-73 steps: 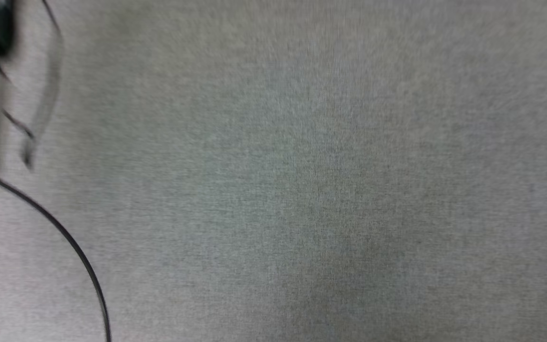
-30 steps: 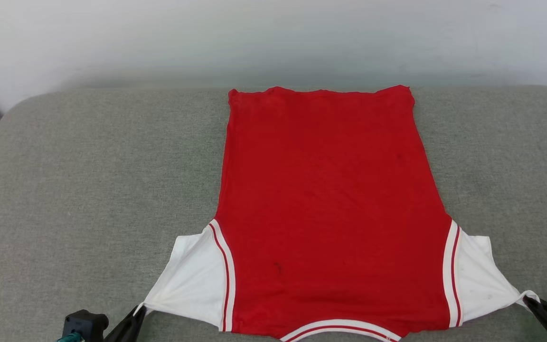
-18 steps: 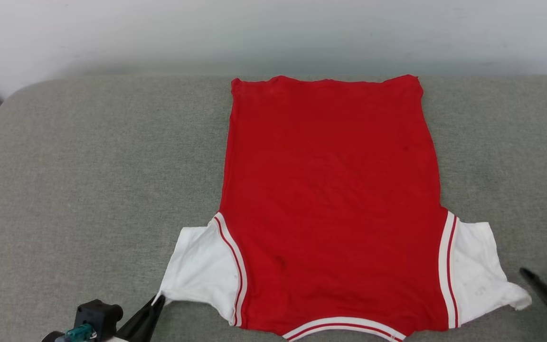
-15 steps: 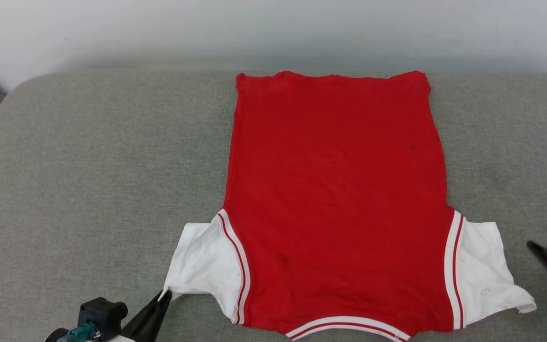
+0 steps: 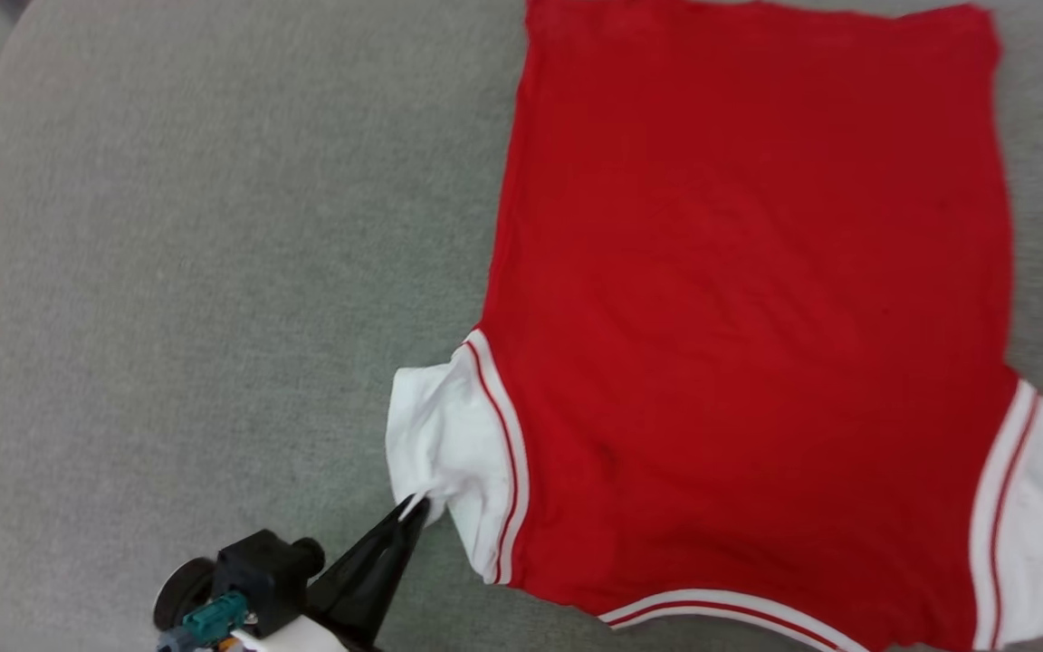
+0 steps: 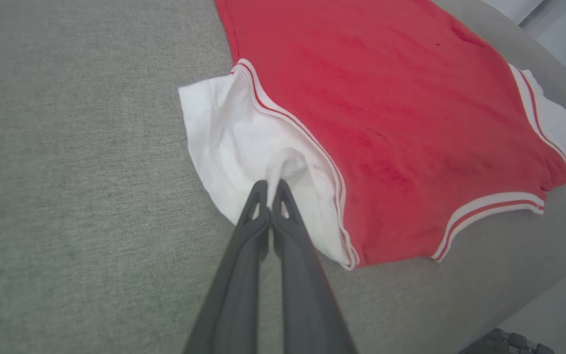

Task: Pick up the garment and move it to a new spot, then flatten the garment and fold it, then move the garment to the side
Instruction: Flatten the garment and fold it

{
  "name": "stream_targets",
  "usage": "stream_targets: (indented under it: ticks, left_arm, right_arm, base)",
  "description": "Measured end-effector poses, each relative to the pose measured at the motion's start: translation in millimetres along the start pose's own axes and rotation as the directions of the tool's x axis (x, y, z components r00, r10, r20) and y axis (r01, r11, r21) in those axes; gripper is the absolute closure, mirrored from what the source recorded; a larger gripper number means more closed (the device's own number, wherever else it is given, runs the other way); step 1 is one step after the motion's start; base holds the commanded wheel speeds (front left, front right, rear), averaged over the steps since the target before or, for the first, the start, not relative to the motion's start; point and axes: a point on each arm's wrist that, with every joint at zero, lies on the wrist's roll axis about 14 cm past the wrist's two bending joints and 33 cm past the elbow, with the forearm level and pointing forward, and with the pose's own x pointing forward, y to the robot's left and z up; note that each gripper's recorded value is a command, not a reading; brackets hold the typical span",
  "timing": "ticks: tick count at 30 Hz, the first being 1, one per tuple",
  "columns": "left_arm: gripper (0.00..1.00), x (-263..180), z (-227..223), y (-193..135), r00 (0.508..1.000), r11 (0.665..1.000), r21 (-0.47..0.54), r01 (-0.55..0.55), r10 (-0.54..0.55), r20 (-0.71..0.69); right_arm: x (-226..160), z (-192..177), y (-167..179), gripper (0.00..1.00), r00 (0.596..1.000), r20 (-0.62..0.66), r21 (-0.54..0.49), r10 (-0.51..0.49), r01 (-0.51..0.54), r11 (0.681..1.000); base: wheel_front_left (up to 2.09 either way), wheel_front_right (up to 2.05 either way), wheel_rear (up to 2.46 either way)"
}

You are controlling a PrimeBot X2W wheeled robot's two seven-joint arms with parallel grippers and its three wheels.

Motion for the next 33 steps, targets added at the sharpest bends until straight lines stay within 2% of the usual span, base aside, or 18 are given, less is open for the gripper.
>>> stream_targets:
  ticks: [5,10,18,26,27,28,33]
  left_arm:
    - [1.0,13,-2,5,0.999,0.999,-0.03,-0.036,0.037,0.005]
    - [1.0,16,-7,14,0.996,0.995,-0.057,-0.084,0.084,-0.003]
    - [1.0,14,-15,30,0.988,0.985,-0.07,-0.156,0.154,-0.028]
    - [1.0,4,-22,44,0.973,0.971,-0.071,-0.23,0.227,-0.048]
    - [1.0,3,-22,45,0.971,0.969,-0.07,-0.235,0.232,-0.05]
    - [1.0,3,-23,46,0.971,0.969,-0.069,-0.238,0.235,-0.051]
    - [1.0,3,-22,47,0.97,0.968,-0.067,-0.241,0.238,-0.044]
  right_arm:
    - [48,40,3,0.0,0.999,-0.007,-0.024,-0.04,0.039,0.999]
    - [101,43,10,0.0,0.993,-0.101,-0.04,-0.069,0.065,0.997]
    - [168,24,19,0.0,0.962,-0.248,-0.052,-0.111,0.101,0.994]
    - [198,-3,29,0.0,0.928,-0.355,-0.061,-0.113,0.097,0.993]
    - [199,-4,29,0.65,0.927,-0.359,-0.055,-0.109,0.096,0.994]
    - [199,-4,30,1.0,0.927,-0.358,-0.053,-0.107,0.094,0.994]
    - [196,-10,33,1.0,0.925,-0.366,-0.048,-0.098,0.087,0.995]
  base:
    - [0.0,0.0,0.0]
    - [0.0,0.0,0.0]
    - [0.0,0.0,0.0]
    - [0.0,0.0,0.0]
    - [0.0,0.0,0.0]
    - [0.0,0.0,0.0]
    - [0.0,0.0,0.0]
